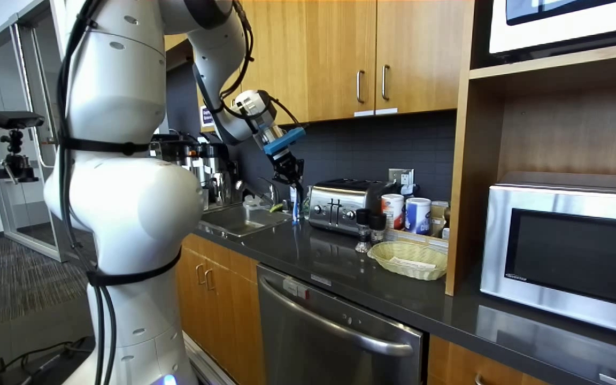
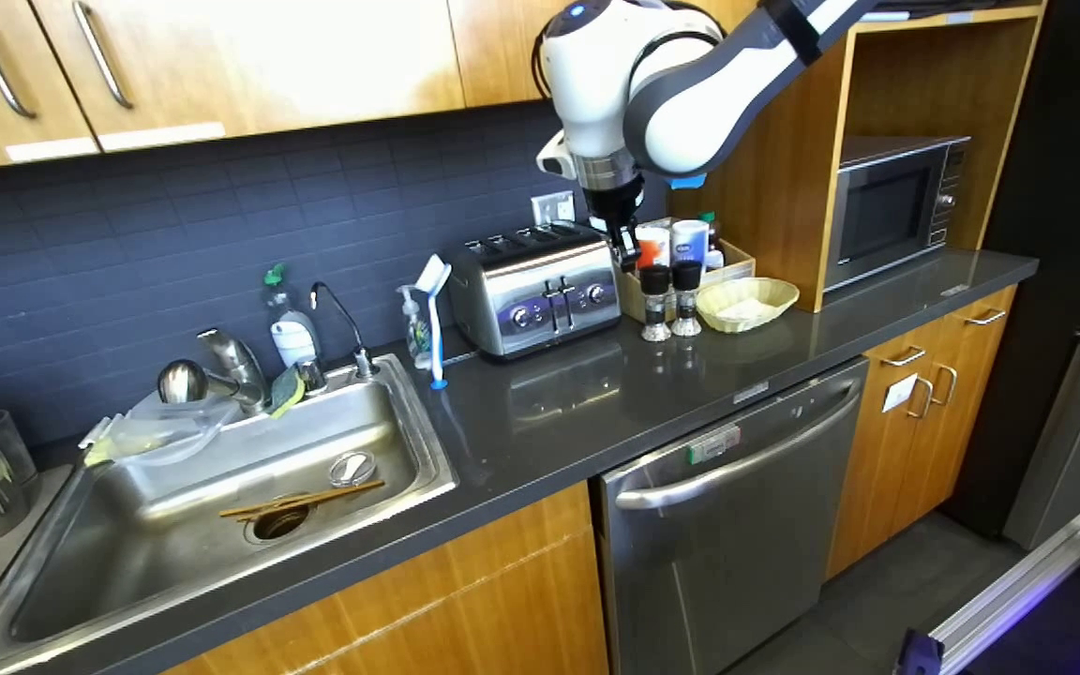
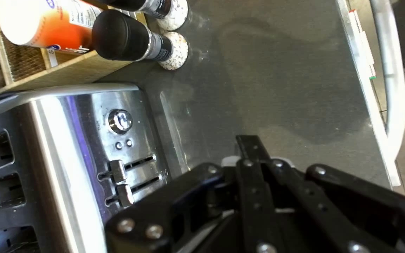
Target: Push the toaster closer to the wall
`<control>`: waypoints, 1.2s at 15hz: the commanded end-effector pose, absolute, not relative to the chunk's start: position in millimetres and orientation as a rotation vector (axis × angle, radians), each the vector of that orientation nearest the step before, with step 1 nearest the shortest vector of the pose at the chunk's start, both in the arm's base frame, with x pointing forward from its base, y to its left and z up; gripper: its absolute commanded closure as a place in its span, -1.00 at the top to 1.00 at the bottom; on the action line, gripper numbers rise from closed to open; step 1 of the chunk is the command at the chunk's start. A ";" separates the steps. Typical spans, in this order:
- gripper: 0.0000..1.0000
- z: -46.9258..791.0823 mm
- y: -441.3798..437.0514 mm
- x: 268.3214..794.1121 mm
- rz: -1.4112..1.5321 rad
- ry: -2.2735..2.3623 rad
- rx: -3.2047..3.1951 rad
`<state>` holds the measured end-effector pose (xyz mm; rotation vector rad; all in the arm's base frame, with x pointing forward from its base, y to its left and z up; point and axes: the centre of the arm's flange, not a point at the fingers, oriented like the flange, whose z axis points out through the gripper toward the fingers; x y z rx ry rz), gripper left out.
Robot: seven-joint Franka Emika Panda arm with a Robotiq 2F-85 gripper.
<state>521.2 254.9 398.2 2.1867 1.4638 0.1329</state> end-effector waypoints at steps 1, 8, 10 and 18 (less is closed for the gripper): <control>-0.99 403.8 252.5 507.9 0.161 1.461 2.204; -0.99 404.1 254.7 506.6 0.189 1.489 2.193; -0.99 404.8 255.5 506.4 0.196 1.494 2.191; -0.97 396.4 257.4 518.0 0.168 1.485 2.183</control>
